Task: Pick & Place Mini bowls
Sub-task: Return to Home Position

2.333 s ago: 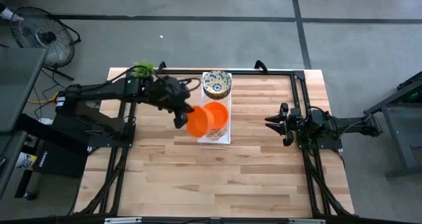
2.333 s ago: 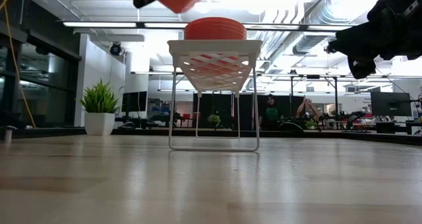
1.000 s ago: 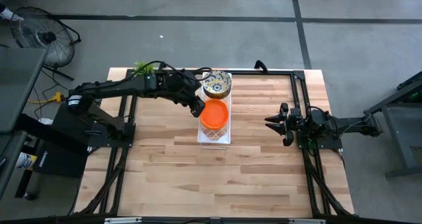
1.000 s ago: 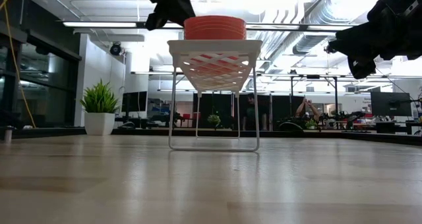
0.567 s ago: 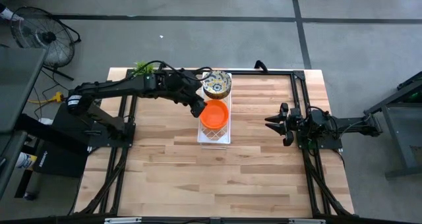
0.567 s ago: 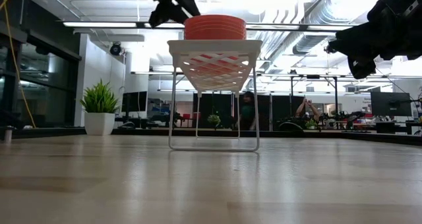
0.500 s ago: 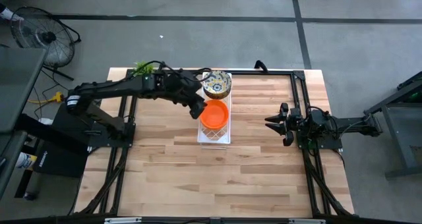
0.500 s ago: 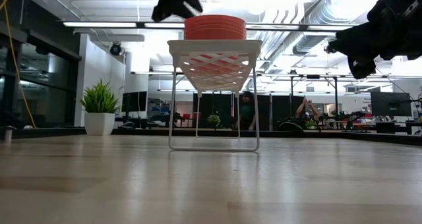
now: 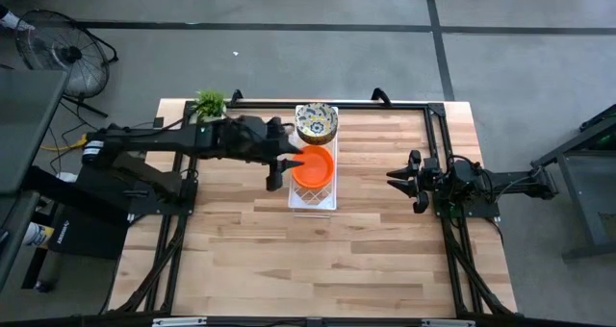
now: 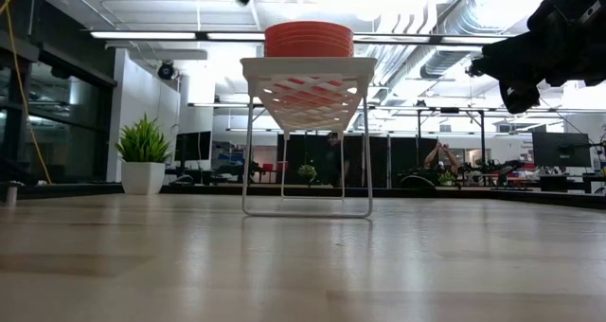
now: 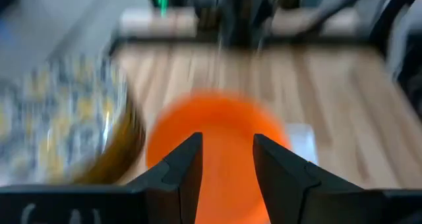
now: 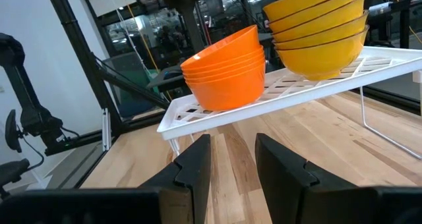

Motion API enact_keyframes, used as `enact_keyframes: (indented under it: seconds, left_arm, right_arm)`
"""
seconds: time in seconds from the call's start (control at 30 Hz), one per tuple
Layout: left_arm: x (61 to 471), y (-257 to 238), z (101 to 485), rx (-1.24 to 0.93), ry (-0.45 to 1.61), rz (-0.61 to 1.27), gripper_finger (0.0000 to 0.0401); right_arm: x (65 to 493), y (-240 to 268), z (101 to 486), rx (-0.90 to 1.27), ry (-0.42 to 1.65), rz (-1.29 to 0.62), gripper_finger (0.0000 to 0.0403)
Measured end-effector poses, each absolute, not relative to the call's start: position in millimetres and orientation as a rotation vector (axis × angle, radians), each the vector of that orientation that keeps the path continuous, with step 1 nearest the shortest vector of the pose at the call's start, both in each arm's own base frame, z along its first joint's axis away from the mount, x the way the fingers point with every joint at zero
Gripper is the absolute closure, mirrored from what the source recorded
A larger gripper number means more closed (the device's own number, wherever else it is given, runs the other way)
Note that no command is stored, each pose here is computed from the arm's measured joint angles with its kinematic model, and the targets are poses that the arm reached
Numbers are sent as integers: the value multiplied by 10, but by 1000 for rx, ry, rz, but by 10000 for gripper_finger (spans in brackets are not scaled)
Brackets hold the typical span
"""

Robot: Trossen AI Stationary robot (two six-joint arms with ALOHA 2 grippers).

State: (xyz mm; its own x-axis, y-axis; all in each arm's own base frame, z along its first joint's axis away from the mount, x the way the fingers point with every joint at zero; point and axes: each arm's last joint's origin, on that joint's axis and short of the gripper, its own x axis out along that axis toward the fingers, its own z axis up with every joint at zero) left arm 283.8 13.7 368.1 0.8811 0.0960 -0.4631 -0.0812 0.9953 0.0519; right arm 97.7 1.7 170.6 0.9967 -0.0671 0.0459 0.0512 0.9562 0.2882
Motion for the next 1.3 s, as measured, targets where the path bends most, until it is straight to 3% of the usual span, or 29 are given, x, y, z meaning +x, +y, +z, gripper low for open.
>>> enact_keyframes:
  seconds: [0.27, 0.77, 1.3]
  left_arm:
    - [2683, 29, 3302, 101, 157, 11, 271]
    - [1545, 23, 2475, 180, 82, 15, 271]
    - [1073, 11, 1888, 239, -13, 5, 271]
  right_arm:
    - [977, 17, 1710, 291, -59, -60, 295]
    - [980, 17, 1708, 291, -56, -61, 295]
    - [980, 17, 1707, 291, -54, -61, 295]
